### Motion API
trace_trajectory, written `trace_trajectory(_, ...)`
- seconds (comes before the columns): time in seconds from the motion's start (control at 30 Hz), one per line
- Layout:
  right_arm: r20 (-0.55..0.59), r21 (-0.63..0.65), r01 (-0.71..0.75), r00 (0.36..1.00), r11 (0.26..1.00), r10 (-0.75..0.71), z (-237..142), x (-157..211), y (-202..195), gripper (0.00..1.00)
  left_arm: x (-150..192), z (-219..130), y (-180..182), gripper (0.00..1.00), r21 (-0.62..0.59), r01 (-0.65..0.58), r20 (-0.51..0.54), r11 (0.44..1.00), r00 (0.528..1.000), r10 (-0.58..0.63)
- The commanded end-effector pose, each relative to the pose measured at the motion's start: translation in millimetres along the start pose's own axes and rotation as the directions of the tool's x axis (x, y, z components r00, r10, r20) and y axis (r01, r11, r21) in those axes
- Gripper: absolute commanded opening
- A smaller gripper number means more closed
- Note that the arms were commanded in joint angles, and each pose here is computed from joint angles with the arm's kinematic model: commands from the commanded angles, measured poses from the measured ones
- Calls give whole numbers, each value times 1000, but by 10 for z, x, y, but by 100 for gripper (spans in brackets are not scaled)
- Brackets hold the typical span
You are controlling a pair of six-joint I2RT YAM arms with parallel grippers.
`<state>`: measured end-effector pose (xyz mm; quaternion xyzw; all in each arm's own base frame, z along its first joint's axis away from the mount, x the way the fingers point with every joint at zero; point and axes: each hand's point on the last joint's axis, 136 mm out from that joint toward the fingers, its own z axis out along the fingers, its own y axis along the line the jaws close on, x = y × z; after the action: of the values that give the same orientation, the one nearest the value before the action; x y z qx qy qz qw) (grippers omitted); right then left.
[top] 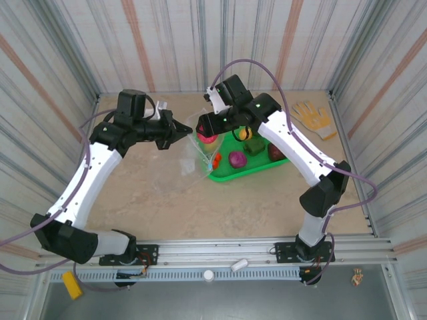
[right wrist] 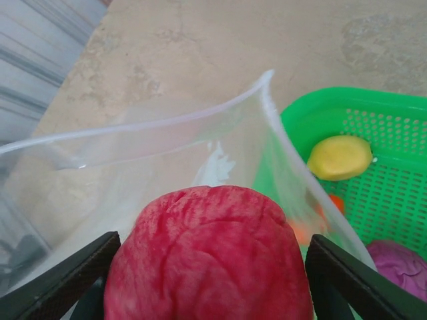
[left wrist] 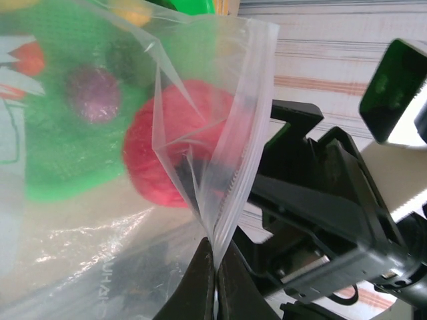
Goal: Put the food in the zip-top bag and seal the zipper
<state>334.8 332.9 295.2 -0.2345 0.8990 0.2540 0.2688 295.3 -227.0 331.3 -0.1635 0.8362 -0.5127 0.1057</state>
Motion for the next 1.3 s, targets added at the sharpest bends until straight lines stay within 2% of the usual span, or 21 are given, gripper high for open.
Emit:
trace_trajectory(0.0,19,-61,36,999,998,-35,-257,-9,162,77,-19,-35,-155,0,74,-48,-10,996,999,49)
trace_trajectory(0.23,116,-273,2,993,962,31,-629,-213,452,80,-127,-90,-183,0,110,-28,-2,994,1000,28)
trace_trajectory(0.33,154,-362,-43,982,931,105,-826,-334,454,75,-173,-145,-154,0,123,-6,7,992,1000,5)
trace_trajectory(0.4,174,-368,-68,975,927,141,-906,-385,383,71,-196,-182,-125,0,123,0,17,992,1000,-2)
trace_trajectory(0.5,192,-323,-102,966,941,171,-950,-396,200,69,-219,-214,-117,0,150,14,24,989,1000,-18)
trace_trajectory(0.67,205,-218,-215,943,952,260,-917,-310,-237,75,-218,-257,-150,0,175,13,22,984,1000,-17)
trace_trajectory(0.77,199,-82,-284,934,955,295,-785,-127,-628,72,-213,-284,-143,0,154,-13,36,988,999,8)
trace_trajectory(0.9,81,92,-332,942,939,325,-404,276,-1056,72,-201,-341,-60,0,54,-46,52,997,998,43)
trace_trajectory(1.0,12,224,-336,940,915,342,-140,582,-1329,72,-191,-404,-73,0,27,-54,70,998,996,52)
trace_trajectory(1.27,-142,313,-338,907,887,396,486,1111,-1594,76,-189,-456,-55,0,-20,-10,80,1000,997,12)
